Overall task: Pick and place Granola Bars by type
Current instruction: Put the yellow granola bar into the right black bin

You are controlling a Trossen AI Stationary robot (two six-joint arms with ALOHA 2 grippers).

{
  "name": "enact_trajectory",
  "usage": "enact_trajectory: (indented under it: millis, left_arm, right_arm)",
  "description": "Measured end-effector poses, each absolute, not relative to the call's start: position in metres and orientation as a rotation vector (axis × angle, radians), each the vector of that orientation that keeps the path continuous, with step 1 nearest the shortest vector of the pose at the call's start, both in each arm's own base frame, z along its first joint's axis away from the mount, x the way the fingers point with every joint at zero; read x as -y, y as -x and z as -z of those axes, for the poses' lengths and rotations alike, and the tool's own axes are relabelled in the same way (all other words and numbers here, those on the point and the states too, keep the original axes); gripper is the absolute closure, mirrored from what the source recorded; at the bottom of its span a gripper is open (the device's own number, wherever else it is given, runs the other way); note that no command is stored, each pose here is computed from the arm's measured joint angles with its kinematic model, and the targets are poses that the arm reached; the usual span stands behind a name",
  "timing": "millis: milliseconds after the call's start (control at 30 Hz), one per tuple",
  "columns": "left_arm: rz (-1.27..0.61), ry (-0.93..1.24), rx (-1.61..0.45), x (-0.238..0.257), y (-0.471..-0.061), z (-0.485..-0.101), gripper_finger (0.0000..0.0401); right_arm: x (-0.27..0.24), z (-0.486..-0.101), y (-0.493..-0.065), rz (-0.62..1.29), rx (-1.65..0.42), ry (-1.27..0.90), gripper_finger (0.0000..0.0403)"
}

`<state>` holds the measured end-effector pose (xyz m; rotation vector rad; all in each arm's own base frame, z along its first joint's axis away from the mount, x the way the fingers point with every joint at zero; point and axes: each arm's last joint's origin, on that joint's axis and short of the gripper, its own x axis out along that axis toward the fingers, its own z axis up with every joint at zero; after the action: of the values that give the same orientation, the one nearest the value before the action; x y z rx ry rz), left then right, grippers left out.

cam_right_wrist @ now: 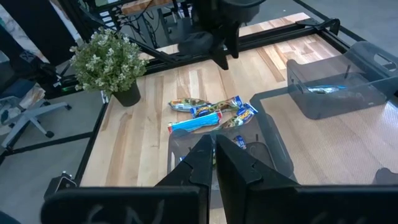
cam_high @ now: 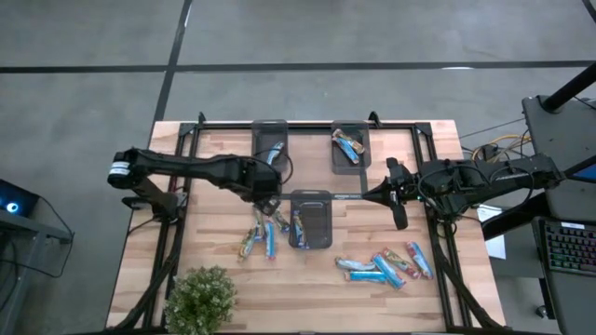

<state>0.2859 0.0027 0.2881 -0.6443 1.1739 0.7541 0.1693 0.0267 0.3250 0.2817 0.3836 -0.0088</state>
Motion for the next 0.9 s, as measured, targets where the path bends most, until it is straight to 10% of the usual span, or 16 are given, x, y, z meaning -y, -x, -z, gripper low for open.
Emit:
enact_trajectory:
  millis: [600,900]
  left_arm:
    - [-0.625,0.617,-1.223,-0.0006,-0.2816,-0.2932,0.022]
    - [-0.447,0.46,-1.28,0.0018,-0.2808,-0.2946,0.0331]
  right_arm:
    - [-0.0271,-0.3253,-0.1686,-0.013,-0.386,-0.276,0.039]
    - [-0.0277,-0.3255,-0.1674,-0.039,-0.392,-0.286,0.039]
